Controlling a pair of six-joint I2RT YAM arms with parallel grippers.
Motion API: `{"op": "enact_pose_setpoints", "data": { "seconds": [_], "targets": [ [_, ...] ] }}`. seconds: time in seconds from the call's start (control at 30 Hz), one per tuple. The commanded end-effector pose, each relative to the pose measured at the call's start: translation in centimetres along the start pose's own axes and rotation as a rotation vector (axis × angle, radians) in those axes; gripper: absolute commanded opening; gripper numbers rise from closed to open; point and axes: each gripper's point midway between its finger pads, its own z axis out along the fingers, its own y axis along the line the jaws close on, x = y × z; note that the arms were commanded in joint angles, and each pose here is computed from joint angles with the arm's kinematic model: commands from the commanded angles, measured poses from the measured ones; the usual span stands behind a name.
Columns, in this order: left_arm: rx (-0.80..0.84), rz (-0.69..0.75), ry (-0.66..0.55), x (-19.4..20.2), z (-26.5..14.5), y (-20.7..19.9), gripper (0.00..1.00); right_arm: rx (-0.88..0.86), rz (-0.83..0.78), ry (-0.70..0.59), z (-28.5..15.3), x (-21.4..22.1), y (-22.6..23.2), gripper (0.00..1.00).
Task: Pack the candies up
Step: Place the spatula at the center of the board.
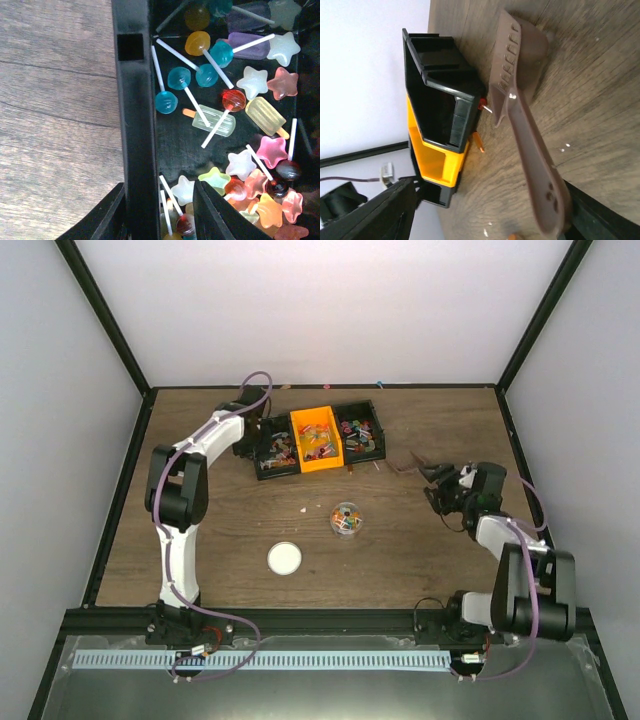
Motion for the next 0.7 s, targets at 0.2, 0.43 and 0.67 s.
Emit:
{"op": "enact_pose_setpoints", "data": {
  "seconds": [0.2, 0.43, 0.67],
  "targets": [
    [-0.035, -0.026, -0.070, -2.0, -3.0, 1.1, 0.42, 0.336, -0.173, -0.104, -5.7, 1.6, -2.3, 0.73],
    [0.166, -0.080, -0.114, -2.0, -6.6, 0.1, 0.79, 0.409, -0.326, 0.025, -4.0, 8.3, 0.3, 0.69],
    [0.390, -0.221, -0.119, -0.6, -8.6, 2.9, 0.86, 0.451, -0.671, 0.198, -0.1, 17.5, 5.4, 0.67]
  ]
}}
